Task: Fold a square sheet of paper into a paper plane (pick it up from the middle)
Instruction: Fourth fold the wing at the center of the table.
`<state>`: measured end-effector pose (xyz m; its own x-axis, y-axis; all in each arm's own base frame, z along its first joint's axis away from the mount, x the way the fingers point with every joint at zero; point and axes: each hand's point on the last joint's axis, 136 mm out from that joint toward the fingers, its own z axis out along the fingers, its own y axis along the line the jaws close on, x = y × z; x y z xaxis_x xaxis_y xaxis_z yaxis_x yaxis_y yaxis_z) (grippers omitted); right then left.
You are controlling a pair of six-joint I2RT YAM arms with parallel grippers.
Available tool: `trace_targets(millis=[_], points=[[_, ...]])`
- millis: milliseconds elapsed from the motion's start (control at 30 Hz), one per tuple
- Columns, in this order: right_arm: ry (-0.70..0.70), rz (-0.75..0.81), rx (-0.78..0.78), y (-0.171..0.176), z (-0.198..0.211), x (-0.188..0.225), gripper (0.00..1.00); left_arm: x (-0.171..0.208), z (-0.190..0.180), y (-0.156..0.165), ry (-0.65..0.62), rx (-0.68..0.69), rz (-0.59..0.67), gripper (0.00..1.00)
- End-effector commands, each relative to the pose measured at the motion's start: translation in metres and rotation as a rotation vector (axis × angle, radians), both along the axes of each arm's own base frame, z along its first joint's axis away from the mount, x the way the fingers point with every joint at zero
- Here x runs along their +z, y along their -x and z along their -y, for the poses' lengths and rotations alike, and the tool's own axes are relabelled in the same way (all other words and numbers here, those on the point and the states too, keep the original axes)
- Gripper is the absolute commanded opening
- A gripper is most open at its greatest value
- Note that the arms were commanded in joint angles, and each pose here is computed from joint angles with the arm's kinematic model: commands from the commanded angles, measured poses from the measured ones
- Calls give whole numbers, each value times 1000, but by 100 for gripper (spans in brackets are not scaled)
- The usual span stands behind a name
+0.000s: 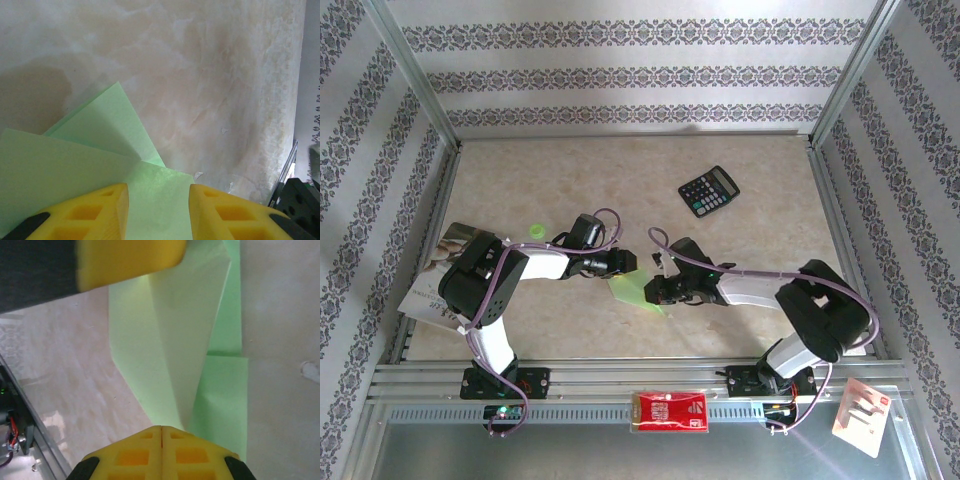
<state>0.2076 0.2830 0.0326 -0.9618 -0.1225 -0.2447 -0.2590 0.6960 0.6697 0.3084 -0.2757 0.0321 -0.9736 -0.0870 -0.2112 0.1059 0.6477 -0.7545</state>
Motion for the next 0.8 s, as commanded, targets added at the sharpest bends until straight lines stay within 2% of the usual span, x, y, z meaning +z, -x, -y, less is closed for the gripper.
trace_targets(millis=[0, 267, 767], points=[[16, 3, 31, 1, 0, -5, 5, -35, -21, 12, -116, 22, -91, 36], [68, -52, 28, 16, 19, -28, 4, -34, -20, 12, -120, 15, -88, 37], [116, -110, 10, 45, 49, -45, 4, -38, -23, 14, -137, 9, -92, 36]])
